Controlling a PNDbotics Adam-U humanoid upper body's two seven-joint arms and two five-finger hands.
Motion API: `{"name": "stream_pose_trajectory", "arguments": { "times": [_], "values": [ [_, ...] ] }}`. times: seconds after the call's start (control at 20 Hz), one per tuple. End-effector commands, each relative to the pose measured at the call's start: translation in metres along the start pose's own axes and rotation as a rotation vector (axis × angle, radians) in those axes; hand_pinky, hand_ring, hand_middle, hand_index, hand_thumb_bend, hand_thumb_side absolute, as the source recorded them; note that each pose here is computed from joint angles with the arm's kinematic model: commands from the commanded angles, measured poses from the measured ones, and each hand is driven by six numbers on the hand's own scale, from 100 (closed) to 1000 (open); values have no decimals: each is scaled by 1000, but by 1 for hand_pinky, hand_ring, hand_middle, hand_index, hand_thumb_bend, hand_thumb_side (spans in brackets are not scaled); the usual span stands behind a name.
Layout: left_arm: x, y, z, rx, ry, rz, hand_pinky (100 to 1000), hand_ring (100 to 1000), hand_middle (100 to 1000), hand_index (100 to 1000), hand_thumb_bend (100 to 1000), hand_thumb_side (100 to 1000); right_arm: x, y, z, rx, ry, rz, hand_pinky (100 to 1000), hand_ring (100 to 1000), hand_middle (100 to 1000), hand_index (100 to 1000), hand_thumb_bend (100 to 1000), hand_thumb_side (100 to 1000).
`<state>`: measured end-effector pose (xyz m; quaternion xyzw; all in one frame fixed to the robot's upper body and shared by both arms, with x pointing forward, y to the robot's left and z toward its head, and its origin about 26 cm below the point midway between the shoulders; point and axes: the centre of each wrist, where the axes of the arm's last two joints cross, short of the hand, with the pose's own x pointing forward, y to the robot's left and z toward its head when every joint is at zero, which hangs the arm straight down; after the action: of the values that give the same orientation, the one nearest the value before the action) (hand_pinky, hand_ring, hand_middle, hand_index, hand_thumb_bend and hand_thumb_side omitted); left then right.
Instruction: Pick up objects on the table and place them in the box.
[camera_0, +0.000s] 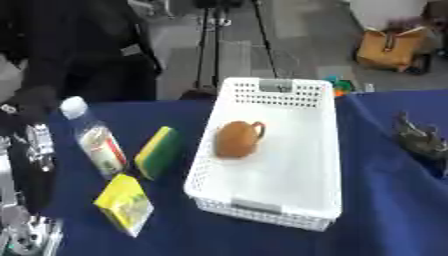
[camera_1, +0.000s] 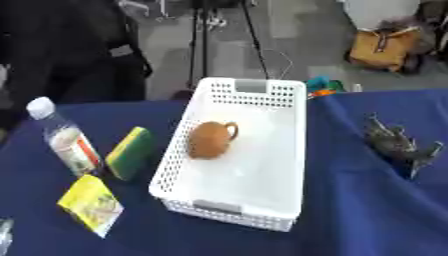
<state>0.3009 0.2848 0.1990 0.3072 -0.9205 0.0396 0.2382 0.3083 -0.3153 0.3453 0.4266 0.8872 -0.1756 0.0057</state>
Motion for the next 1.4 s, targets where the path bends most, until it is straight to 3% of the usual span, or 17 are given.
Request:
{"name": "stream_pose_trajectory", "arguments": {
  "times": [0.05,0.15,0.2,0.25,0.3,0.5,0.85,1.0,1.4],
  "values": [
    [4,3,-6,4,-28,-3,870,733,538,724,100,808,2,-8,-8,-15,-29,19,743,784,698,791,100,546],
    [4,3,-6,5,-28,-3,870,733,538,724,100,809,2,-8,-8,-9,-27,20,744,791,714,800,100,573],
    [4,3,-6,5,-28,-3,870,733,538,724,100,810,1,-7,-9,-1,-27,23,746,807,752,824,100,678],
    [4,3,-6,5,-28,-3,870,733,538,724,100,810,0,-6,-11,12,-26,27,746,807,752,824,100,678],
    [4,3,-6,4,-28,-3,870,733,538,724,100,810,0,-4,-14,44,-37,37,769,843,811,872,100,797],
    [4,3,-5,-3,-24,-3,870,733,539,724,100,812,-7,6,-33,195,-91,109,824,876,864,928,100,888],
    [4,3,-3,-14,-15,1,870,733,539,724,100,816,-19,41,-65,421,-170,204,865,898,910,980,100,891],
    [4,3,-3,-15,-14,2,870,733,539,724,100,817,-21,52,-72,465,-184,220,864,906,917,999,100,884],
    [3,2,0,-24,-2,9,870,734,539,724,100,819,-23,117,-99,689,-246,227,879,920,929,988,100,844]
  ]
}}
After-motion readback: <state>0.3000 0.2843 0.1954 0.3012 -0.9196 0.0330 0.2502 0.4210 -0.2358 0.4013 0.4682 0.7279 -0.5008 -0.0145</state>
